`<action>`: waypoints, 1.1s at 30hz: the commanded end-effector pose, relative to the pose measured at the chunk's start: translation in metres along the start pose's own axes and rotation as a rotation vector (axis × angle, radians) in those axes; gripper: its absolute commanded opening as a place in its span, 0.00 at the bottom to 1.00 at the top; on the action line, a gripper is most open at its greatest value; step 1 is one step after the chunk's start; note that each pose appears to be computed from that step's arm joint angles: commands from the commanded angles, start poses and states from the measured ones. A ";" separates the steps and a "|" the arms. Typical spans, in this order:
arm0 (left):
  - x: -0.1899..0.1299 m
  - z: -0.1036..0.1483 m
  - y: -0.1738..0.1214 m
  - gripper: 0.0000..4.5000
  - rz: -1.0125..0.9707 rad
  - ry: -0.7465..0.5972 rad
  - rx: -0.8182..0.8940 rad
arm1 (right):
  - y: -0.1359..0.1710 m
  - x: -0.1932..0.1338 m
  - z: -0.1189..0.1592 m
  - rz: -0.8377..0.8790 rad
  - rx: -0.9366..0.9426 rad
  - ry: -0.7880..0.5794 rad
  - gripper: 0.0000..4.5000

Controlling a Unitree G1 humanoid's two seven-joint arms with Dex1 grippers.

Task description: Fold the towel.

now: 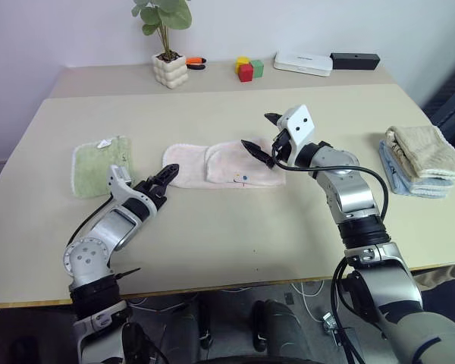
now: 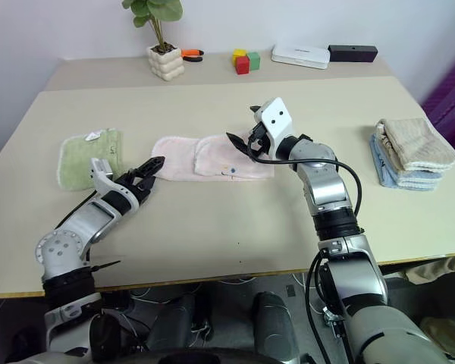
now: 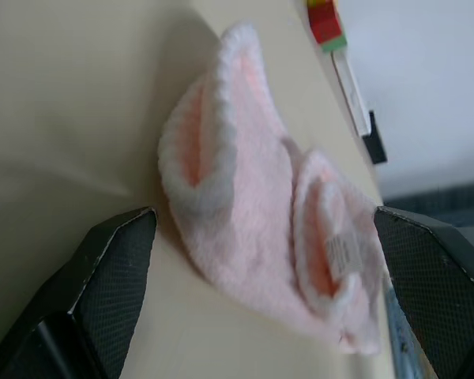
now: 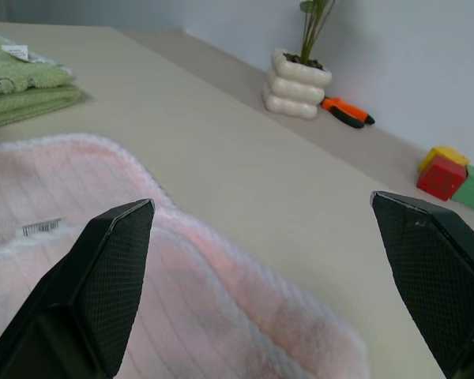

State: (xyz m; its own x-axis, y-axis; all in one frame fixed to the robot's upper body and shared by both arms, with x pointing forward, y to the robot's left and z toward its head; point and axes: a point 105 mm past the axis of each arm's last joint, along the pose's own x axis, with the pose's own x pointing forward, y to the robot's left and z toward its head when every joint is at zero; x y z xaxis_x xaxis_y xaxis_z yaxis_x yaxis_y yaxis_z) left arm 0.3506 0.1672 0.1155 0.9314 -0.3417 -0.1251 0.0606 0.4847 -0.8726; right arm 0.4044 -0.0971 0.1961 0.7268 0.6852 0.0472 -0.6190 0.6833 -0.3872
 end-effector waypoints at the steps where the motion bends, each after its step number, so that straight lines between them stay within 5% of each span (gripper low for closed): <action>1: 0.013 -0.005 -0.001 0.80 -0.005 -0.001 -0.102 | -0.007 -0.011 0.018 0.010 -0.065 -0.033 1.00; 8: 0.020 0.002 -0.011 0.01 -0.022 -0.007 -0.099 | -0.011 -0.058 0.014 0.185 -0.041 0.044 1.00; 12: 0.024 0.011 -0.024 0.01 -0.061 -0.043 -0.046 | -0.012 -0.081 0.007 0.223 -0.015 0.106 1.00; 22: 0.031 0.020 -0.093 0.01 -0.307 -0.009 0.508 | -0.023 -0.110 0.000 0.179 0.012 0.166 1.00; 33: 0.078 -0.073 -0.138 0.01 -0.675 0.273 1.043 | -0.026 -0.114 0.006 0.130 0.033 0.142 1.00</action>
State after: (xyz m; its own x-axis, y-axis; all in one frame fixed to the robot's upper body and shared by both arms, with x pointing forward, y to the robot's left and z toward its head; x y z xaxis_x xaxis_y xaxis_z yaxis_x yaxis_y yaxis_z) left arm 0.3913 0.0264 0.1833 0.5632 -0.8262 -0.0143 0.8183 0.5601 -0.1294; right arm 0.3402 -0.1865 0.1881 0.6566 0.7311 -0.1851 -0.7437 0.5868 -0.3205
